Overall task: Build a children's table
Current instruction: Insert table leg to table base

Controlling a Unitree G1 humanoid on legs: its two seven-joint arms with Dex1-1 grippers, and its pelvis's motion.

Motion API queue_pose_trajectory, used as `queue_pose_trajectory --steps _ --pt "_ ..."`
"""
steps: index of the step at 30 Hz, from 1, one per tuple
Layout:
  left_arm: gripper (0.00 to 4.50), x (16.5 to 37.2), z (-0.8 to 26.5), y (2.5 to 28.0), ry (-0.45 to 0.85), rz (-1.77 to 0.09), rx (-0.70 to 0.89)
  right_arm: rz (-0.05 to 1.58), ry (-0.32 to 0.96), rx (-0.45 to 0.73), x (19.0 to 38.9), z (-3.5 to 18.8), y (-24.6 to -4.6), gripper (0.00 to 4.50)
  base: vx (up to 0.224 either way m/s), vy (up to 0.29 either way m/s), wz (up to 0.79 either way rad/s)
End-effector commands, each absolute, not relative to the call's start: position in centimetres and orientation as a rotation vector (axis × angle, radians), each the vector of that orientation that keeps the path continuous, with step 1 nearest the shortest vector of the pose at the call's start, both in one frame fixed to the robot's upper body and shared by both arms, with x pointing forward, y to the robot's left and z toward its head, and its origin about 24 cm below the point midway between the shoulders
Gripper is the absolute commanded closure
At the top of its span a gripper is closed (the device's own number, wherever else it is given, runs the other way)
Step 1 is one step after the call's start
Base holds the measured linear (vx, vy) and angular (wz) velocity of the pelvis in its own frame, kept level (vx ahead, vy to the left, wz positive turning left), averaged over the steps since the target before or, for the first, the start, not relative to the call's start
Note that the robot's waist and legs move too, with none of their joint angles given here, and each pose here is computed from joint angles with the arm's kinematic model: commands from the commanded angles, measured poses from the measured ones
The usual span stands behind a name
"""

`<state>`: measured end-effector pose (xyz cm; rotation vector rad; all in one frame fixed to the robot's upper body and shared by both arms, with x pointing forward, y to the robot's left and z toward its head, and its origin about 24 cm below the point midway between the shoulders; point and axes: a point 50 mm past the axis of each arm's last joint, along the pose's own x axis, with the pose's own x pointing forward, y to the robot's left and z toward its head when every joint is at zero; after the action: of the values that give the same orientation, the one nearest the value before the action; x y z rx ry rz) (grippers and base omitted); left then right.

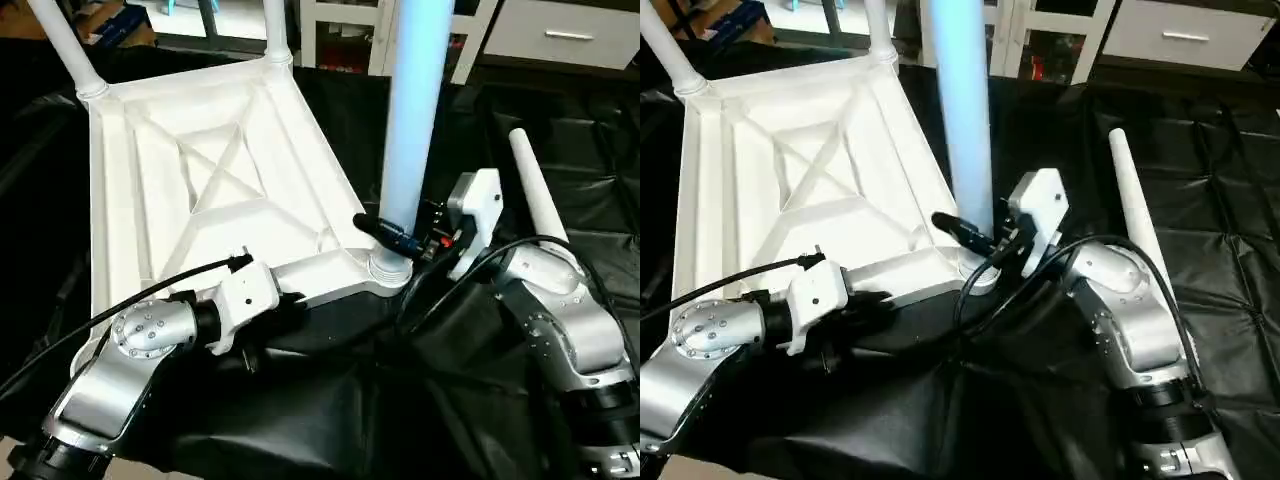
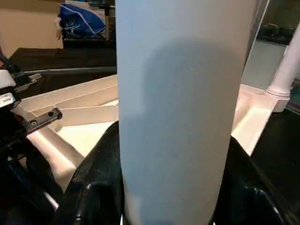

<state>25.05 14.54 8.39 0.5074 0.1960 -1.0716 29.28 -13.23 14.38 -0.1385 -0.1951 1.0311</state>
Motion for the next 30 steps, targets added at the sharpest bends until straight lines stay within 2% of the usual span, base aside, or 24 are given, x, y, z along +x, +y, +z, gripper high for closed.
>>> queue_pose_trajectory --steps 1,18,22,26,30 --pt "4.5 24.2 6.4 14.3 0.274 -1.109 0.434 1.077 -0.185 -0.152 29.1 13.9 -12.7 2.7 0.0 0.0 0.0" --pt "4.5 24.2 6.5 14.1 0.273 -1.117 0.432 1.193 -0.093 -0.114 29.6 11.6 -10.9 2.7 0.0 0.0 0.0" --pt "4.5 24.2 6.5 14.0 0.273 -1.117 0.433 1.221 -0.073 -0.138 29.9 11.5 -10.7 2.7 0.0 0.0 0.0" --pt "4.5 24.3 6.5 14.0 0.271 -1.116 0.433 1.203 -0.077 -0.117 30.3 11.6 -10.7 2.7 0.0 0.0 0.0" --pt "4.5 24.3 6.5 14.0 0.271 -1.115 0.432 1.135 -0.084 -0.041 31.1 11.7 -11.1 2.7 0.0 0.0 0.0"
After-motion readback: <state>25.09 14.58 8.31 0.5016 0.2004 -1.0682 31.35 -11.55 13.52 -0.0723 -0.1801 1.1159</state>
